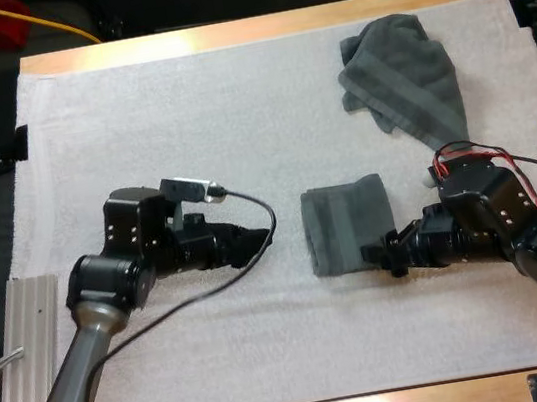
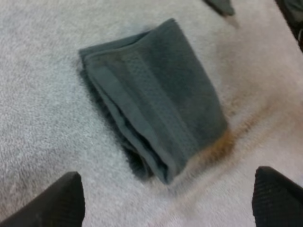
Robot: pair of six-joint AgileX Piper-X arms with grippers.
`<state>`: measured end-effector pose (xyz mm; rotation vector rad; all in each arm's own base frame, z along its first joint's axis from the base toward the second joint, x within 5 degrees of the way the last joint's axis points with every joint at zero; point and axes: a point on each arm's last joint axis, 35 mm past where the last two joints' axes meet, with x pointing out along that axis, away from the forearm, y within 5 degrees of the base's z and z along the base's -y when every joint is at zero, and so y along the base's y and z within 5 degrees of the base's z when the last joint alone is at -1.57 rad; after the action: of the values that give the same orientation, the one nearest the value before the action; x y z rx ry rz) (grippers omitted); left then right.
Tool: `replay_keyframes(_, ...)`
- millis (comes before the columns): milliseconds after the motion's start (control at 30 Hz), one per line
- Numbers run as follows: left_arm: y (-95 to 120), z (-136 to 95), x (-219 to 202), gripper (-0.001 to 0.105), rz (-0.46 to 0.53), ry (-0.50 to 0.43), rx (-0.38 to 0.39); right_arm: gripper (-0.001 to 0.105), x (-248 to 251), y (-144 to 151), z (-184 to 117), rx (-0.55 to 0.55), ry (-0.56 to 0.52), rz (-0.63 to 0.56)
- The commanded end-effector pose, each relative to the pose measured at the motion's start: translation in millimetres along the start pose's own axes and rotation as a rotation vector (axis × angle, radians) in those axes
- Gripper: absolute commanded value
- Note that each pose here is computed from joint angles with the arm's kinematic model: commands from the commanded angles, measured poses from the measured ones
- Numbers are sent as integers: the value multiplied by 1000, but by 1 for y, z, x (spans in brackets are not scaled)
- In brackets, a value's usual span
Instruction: Pick towel from pile, fold and stack
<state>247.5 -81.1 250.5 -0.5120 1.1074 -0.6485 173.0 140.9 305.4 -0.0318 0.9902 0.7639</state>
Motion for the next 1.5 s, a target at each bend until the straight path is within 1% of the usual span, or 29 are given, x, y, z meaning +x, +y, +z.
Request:
replay_keyframes(0, 2, 3, 3, 71, 5, -11, -3, 78, -4, 1, 1, -7, -5, 0)
replay_keyframes(233, 26, 8, 35, 71, 11, 56, -55, 78, -4, 1, 1, -7, -5, 0)
replay_keyframes(300, 31, 8, 43, 71, -18, 84, -77, 78, -4, 1, 1, -7, -5, 0)
replay_keyframes(367, 37, 8, 54, 71, -80, 124, -126, 78, -4, 1, 1, -7, -5, 0)
replay_keyframes(467, 42, 6, 68, 71, -100, 165, -171, 78, -4, 1, 1, -7, -5, 0)
replay_keyframes(533, 43, 3, 77, 71, -97, 193, -183, 78, -4, 1, 1, -7, -5, 0)
replay_keyframes(600, 42, -1, 86, 71, -96, 223, -201, 78, -4, 1, 1, -7, -5, 0)
replay_keyframes(667, 39, -4, 97, 71, -97, 246, -235, 78, -4, 1, 1, -7, -5, 0)
replay_keyframes(767, 35, -5, 109, 71, -103, 251, -276, 78, -4, 1, 1, -7, -5, 0)
replay_keyframes(967, 31, -6, 126, 71, -94, 235, -313, 78, -4, 1, 1, -6, -5, 0)
replay_keyframes(1067, 33, -6, 131, 71, -80, 225, -346, 78, -4, 1, 1, 1, -5, 0)
replay_keyframes(1233, 40, -7, 139, 71, -61, 242, -411, 78, -4, 2, 1, 13, -4, 7)
replay_keyframes(1300, 42, -7, 142, 71, -56, 249, -422, 78, -4, 2, 1, 13, -4, 7)
replay_keyframes(1400, 40, -4, 142, 71, -66, 249, -423, 78, -4, 2, 1, 15, -4, 7)
replay_keyframes(1467, 39, -2, 142, 71, -67, 245, -439, 78, -4, 2, 1, 15, -4, 7)
